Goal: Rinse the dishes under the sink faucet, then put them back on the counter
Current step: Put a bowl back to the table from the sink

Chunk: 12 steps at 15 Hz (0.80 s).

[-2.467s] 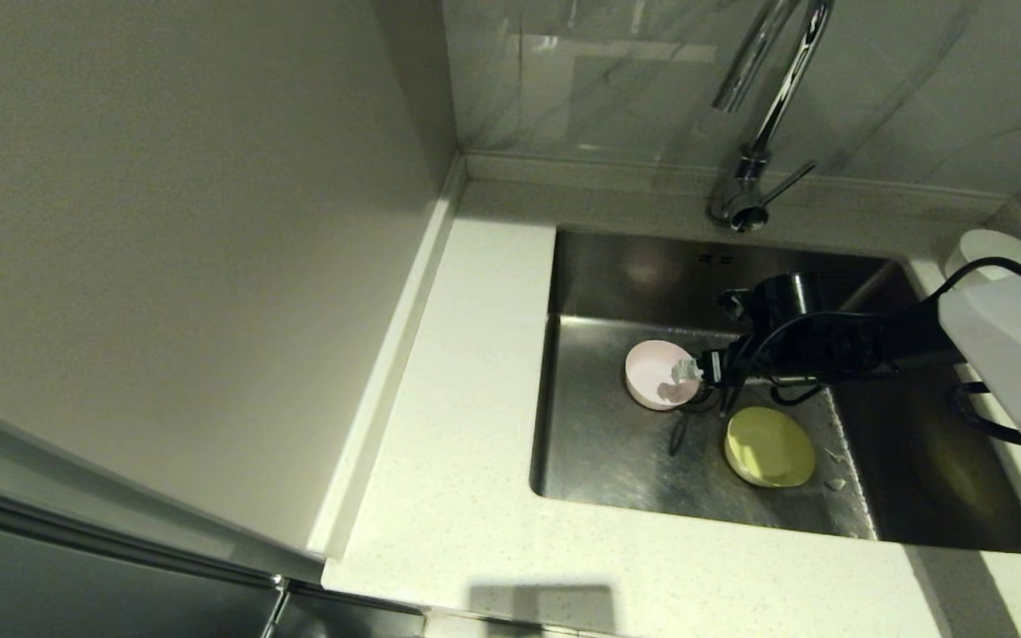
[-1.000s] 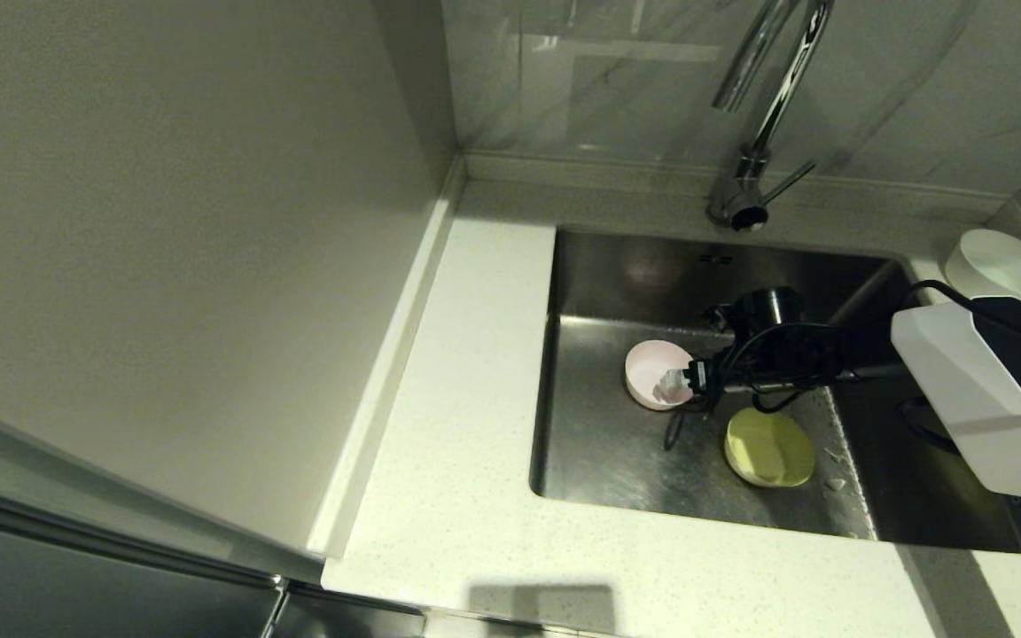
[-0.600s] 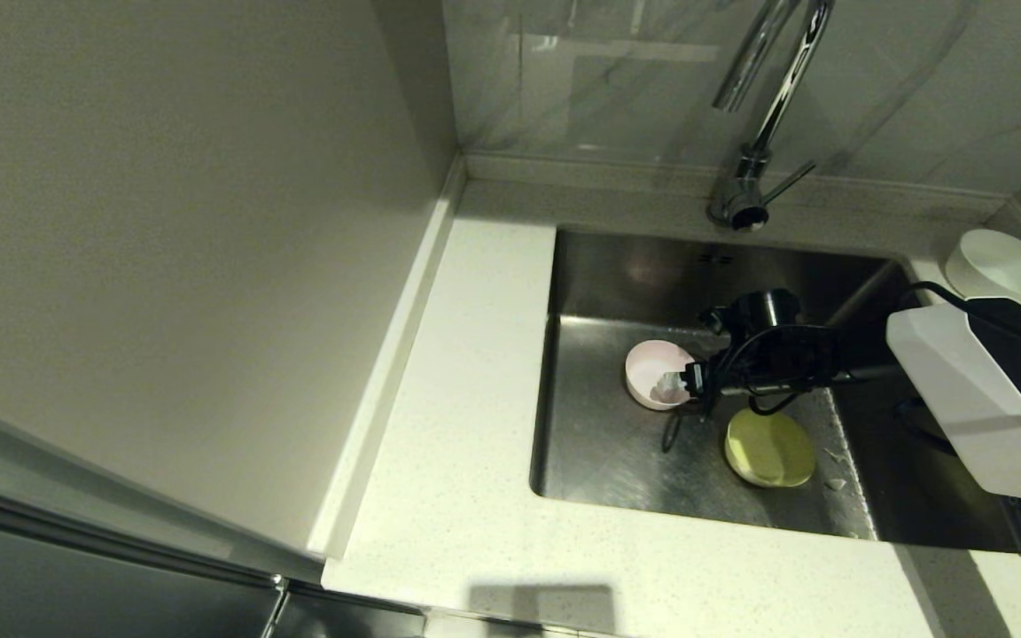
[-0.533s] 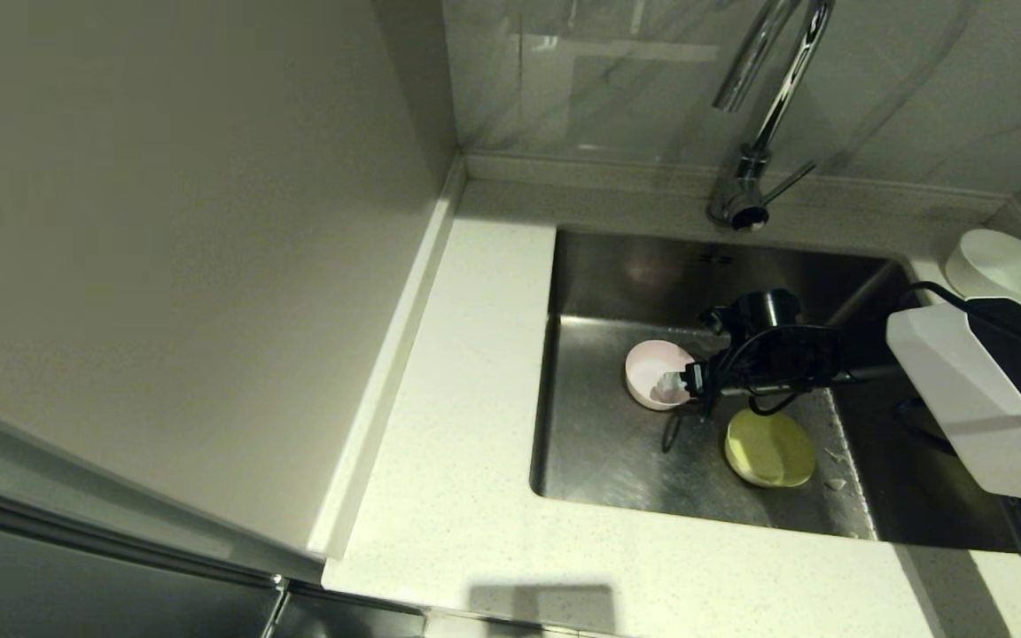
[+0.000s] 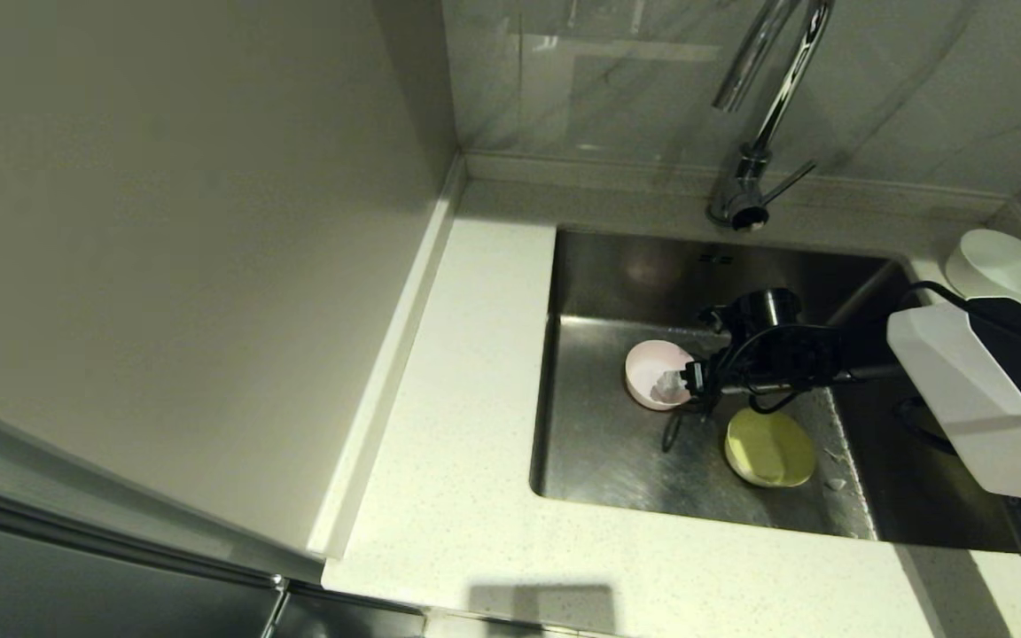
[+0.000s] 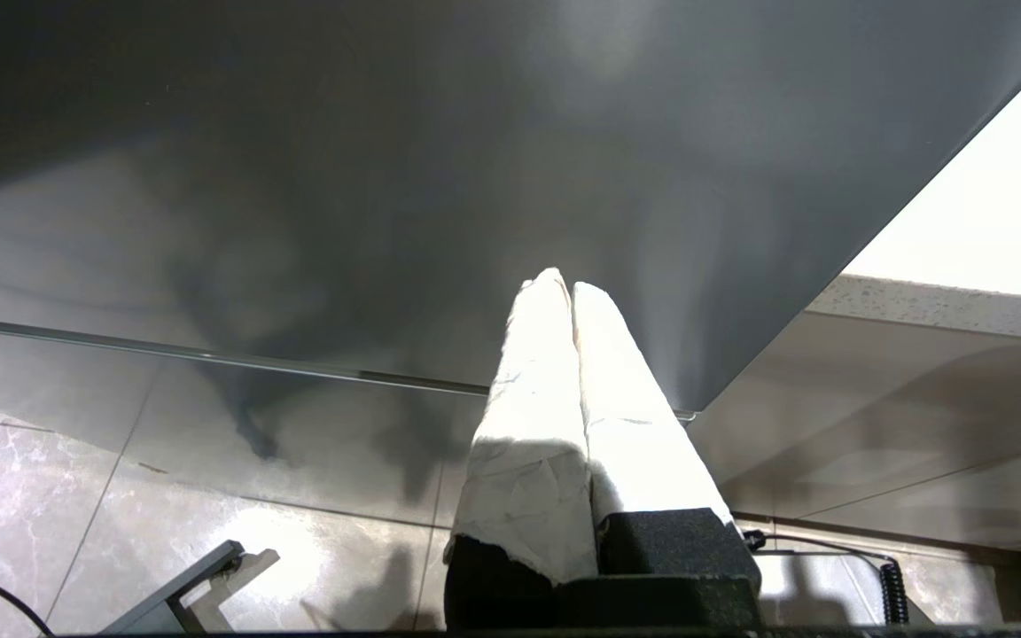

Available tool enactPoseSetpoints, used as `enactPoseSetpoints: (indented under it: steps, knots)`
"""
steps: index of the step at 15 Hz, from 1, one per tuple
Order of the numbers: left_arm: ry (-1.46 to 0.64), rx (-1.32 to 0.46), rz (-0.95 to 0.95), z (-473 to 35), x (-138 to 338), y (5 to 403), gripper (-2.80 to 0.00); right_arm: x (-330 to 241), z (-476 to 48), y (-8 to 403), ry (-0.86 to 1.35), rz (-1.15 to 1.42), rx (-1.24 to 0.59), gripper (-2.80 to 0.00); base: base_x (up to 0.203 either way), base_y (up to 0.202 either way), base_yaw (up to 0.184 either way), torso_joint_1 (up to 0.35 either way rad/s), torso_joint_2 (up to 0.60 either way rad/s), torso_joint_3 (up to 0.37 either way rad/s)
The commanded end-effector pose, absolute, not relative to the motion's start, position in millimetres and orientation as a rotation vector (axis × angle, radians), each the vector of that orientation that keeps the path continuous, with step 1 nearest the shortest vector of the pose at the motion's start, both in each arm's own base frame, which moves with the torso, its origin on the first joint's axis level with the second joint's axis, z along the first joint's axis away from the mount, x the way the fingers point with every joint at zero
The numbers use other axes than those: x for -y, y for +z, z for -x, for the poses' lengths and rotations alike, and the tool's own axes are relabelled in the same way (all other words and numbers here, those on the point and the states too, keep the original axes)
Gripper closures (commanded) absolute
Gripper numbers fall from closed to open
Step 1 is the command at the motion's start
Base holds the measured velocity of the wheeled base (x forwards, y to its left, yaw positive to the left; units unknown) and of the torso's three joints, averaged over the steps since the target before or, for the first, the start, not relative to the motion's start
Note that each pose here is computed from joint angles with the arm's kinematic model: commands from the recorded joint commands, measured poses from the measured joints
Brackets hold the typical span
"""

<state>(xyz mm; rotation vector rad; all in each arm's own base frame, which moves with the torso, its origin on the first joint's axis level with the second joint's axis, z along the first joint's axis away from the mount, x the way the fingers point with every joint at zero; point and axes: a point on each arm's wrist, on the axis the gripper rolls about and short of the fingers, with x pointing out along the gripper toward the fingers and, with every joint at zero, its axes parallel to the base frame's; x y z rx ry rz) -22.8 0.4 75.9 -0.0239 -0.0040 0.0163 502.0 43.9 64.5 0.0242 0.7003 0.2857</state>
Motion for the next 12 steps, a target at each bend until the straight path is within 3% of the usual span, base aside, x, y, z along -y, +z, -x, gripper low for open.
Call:
enactPoseSetpoints:
  steps: [1, 7, 8, 12]
  knots:
    - [0.017, 0.006, 0.025, 22.9, -0.4, 75.9, 0.0, -44.0, -501.2, 64.9, 0.286, -0.024, -0.704, -2.8, 0.0, 0.0, 0.0, 0.0, 0.0, 0.0]
    - [0.017, 0.006, 0.025, 22.9, -0.4, 75.9, 0.0, -43.9, -500.6, 64.7, 0.283, -0.025, -0.709, -2.8, 0.0, 0.0, 0.0, 0.0, 0.0, 0.0]
    - [0.017, 0.006, 0.025, 22.9, -0.4, 75.9, 0.0, -43.3, -500.3, 64.9, 0.282, -0.027, -0.711, 0.0, 0.0, 0.0, 0.0, 0.0, 0.0, 0.0]
    - [0.017, 0.006, 0.025, 22.9, -0.4, 75.9, 0.0, -43.9, -500.0, 63.9, 0.283, -0.023, -0.713, 0.0, 0.0, 0.0, 0.0, 0.0, 0.0, 0.0]
